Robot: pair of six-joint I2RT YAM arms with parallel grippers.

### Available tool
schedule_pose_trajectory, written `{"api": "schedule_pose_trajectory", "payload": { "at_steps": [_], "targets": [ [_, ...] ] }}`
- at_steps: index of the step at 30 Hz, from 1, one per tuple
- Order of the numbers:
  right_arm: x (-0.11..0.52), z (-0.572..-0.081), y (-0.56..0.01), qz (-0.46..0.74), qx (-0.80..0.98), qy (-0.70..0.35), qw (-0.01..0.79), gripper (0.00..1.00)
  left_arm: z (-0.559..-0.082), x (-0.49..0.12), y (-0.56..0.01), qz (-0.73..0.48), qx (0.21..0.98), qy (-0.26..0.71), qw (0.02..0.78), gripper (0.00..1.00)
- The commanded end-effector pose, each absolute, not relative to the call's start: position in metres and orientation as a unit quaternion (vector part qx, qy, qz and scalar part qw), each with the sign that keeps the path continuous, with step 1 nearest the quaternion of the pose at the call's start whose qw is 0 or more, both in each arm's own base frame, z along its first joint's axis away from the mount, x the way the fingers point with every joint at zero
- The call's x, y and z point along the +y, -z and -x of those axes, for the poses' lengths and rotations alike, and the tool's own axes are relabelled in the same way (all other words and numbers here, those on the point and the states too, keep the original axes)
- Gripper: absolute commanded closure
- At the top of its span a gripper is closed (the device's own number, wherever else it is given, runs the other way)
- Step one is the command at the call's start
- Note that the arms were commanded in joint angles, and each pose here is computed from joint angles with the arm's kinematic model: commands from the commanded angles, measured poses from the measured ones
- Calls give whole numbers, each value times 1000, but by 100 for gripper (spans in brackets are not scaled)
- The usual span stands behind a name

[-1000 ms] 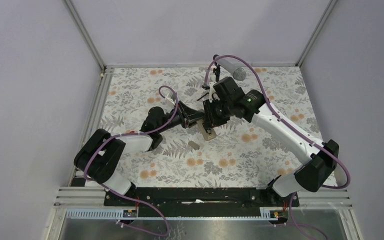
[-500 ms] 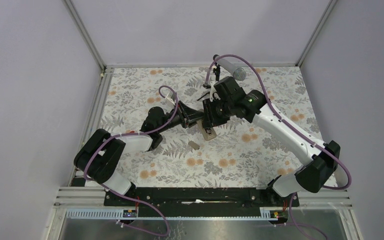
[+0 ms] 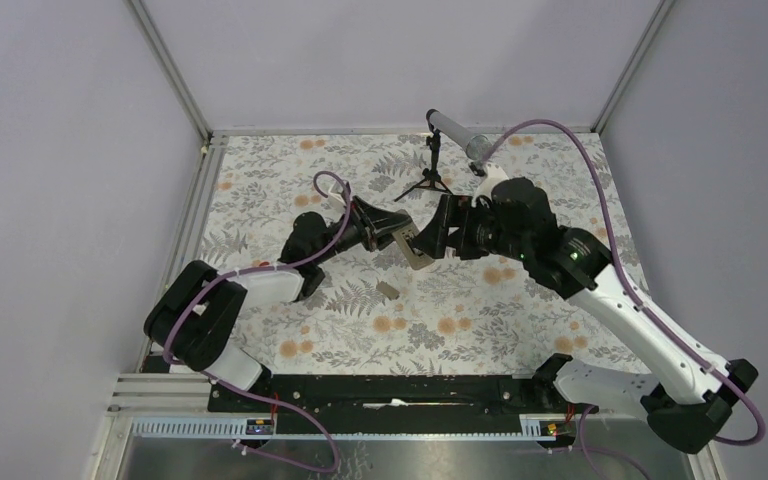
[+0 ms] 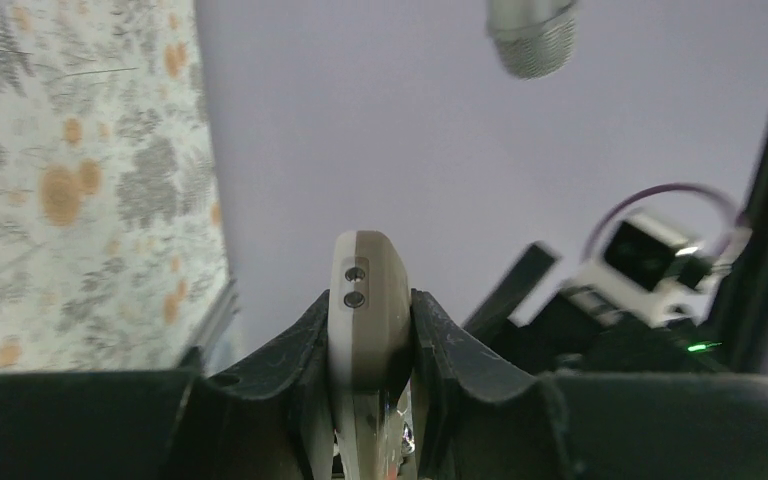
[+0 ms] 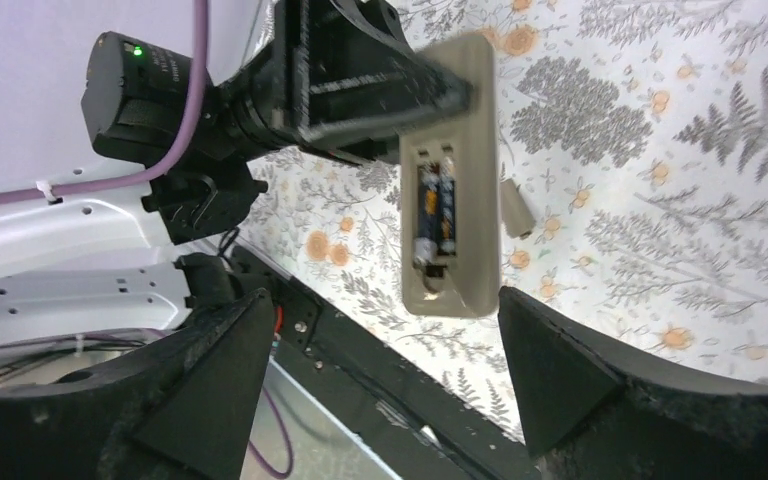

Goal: Load the batteries into the remote control
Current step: Load the battery into the remote control.

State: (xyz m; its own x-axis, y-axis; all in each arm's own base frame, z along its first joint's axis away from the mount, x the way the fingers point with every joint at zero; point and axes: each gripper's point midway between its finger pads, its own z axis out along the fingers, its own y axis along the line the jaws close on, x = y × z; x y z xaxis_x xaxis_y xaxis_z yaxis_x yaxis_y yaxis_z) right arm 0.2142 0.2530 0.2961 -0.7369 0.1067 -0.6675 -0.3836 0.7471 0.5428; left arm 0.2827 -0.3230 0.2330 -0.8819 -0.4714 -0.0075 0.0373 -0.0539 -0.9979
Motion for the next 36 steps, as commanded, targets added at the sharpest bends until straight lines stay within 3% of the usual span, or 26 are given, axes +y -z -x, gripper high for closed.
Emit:
{"api": "schedule_pose_trajectory", "payload": {
  "at_steps": [1, 18, 22, 29, 36],
  "targets": [
    [260, -216, -312, -11, 830, -420, 367, 10, -280, -311, -322, 195, 561, 785, 174, 100],
    [282, -221, -352, -100, 750, -551, 352, 6, -278, -299, -363, 210, 515, 813, 169, 100],
    [281, -222, -349, -108, 746, -553, 356, 20, -278, -297, -364, 218, 511, 814, 169, 100],
    [278, -222, -361, -111, 716, -578, 376, 19, -278, -295, -361, 227, 511, 813, 166, 100],
    [279, -225, -349, -125, 727, -570, 363, 30, -277, -296, -365, 222, 508, 816, 166, 100]
  ]
}}
